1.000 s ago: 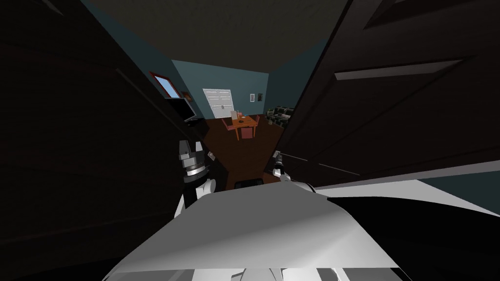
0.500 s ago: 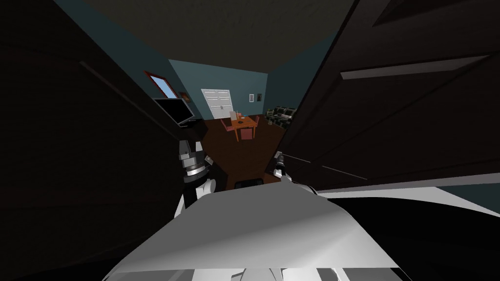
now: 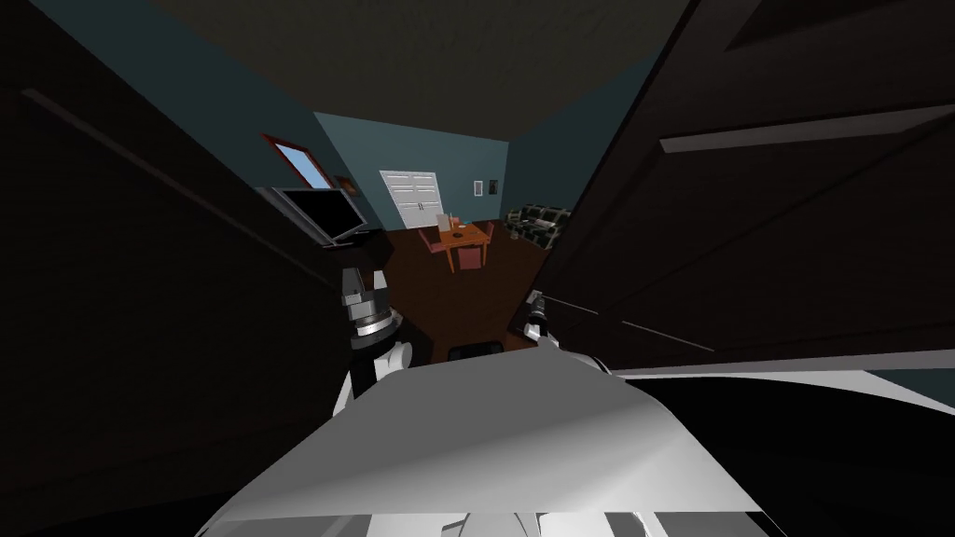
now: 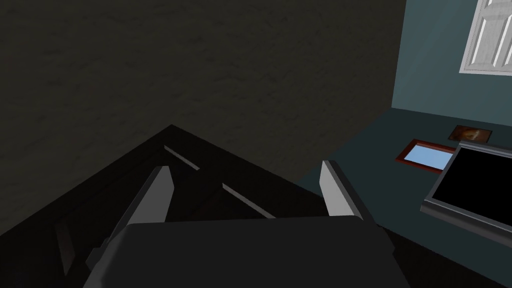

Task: Push the door open

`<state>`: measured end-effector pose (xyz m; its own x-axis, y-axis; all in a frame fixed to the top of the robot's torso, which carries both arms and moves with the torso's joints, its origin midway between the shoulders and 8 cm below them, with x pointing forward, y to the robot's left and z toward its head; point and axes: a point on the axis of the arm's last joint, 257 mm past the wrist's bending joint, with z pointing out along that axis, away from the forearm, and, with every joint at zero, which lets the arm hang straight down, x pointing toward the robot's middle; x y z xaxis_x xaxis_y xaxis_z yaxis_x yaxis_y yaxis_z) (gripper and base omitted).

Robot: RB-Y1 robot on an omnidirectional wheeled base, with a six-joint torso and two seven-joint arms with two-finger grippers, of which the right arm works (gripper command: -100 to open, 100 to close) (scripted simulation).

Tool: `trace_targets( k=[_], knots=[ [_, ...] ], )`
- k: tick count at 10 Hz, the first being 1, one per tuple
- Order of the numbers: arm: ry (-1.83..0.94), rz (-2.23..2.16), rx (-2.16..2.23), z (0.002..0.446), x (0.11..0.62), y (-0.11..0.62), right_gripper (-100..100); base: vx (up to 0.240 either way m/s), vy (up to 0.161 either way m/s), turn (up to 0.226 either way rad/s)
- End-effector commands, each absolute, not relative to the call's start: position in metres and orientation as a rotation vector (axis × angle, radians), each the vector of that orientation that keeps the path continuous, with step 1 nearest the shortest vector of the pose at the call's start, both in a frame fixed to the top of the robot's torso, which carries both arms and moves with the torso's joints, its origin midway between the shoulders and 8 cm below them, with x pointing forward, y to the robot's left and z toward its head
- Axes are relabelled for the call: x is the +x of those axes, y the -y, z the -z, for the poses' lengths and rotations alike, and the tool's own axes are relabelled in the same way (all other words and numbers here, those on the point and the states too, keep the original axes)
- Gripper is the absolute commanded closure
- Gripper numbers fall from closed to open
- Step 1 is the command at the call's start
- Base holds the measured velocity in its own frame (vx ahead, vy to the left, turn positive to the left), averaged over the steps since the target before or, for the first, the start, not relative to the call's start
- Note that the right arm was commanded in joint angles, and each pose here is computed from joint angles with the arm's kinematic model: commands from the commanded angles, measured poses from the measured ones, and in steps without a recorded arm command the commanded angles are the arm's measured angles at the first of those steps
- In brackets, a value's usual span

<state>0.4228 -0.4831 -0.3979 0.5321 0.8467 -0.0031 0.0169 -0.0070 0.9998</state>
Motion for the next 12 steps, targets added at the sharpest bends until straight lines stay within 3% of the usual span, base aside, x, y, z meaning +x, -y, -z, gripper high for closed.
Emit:
trace_targets(
  k=[1,12],
  knots=[
    [-0.774,-0.769,1.432,0.393,0.421,0.492,100,0.179,-0.029,-0.031],
    [-0.645,-0.643,1.476,0.392,0.38,0.547,100,0.184,-0.033,-0.034]
  ],
)
